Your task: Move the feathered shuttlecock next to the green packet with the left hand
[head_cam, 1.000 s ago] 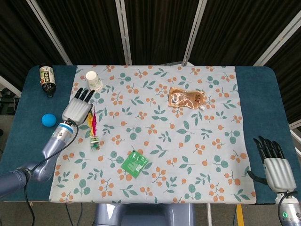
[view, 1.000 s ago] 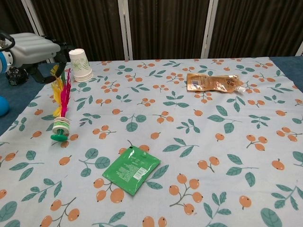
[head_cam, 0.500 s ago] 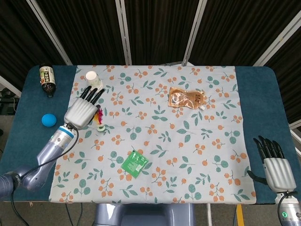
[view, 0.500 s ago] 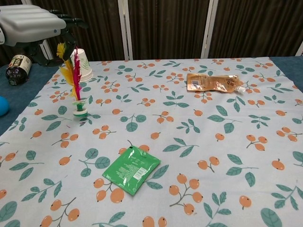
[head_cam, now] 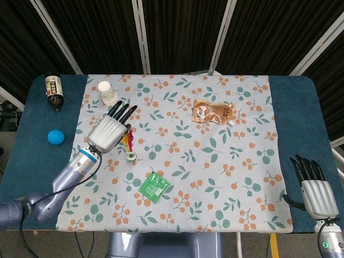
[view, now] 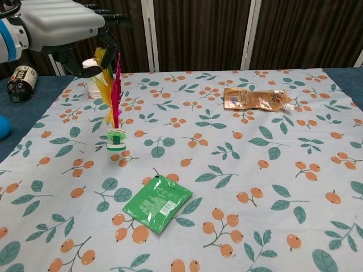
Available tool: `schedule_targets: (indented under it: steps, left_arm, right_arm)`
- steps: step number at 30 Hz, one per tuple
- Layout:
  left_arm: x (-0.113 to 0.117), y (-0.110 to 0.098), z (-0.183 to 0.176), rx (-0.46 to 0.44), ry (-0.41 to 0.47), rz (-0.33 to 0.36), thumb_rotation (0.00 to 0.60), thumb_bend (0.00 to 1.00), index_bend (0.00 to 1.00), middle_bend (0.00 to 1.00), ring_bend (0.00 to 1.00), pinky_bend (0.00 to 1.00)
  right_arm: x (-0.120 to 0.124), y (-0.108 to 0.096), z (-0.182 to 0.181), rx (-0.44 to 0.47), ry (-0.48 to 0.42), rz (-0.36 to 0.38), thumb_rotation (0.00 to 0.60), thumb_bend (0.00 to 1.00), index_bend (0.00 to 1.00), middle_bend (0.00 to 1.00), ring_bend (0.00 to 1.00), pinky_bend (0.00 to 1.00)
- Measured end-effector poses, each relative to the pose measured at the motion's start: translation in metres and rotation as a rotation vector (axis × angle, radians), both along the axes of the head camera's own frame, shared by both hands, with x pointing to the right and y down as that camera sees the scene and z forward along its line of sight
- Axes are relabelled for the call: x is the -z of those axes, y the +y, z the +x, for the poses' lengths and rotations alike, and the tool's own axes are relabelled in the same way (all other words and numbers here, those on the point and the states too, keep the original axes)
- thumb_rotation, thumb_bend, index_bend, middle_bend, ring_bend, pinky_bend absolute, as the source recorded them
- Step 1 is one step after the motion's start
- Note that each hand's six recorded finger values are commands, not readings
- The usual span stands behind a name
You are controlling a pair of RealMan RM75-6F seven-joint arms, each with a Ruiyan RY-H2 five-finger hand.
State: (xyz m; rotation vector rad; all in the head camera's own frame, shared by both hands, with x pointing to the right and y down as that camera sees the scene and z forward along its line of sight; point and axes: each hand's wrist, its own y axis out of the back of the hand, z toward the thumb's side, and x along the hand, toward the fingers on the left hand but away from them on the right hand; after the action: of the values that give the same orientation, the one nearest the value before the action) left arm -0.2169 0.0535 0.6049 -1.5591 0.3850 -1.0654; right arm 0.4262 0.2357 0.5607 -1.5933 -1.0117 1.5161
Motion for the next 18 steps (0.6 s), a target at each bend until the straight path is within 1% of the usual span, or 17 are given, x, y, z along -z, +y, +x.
schedule_targets:
  steps: [8,18]
  left_arm:
    - [-0.009,0.011,0.015,0.014,0.031,-0.035,0.600,0.47,0.61,0.00,0.00,0.00]
    - [-0.006,0.025,0.036,-0.010,0.078,-0.052,0.600,0.47,0.61,0.00,0.00,0.00]
  right_arm:
    - [0.000,0.000,0.000,-0.002,0.001,-0.003,0.600,0.09,0.05,0.00,0.00,0.00]
    - [-0.001,0.000,0.000,-0.002,0.001,-0.005,0.600,0.09,0.05,0.00,0.00,0.00]
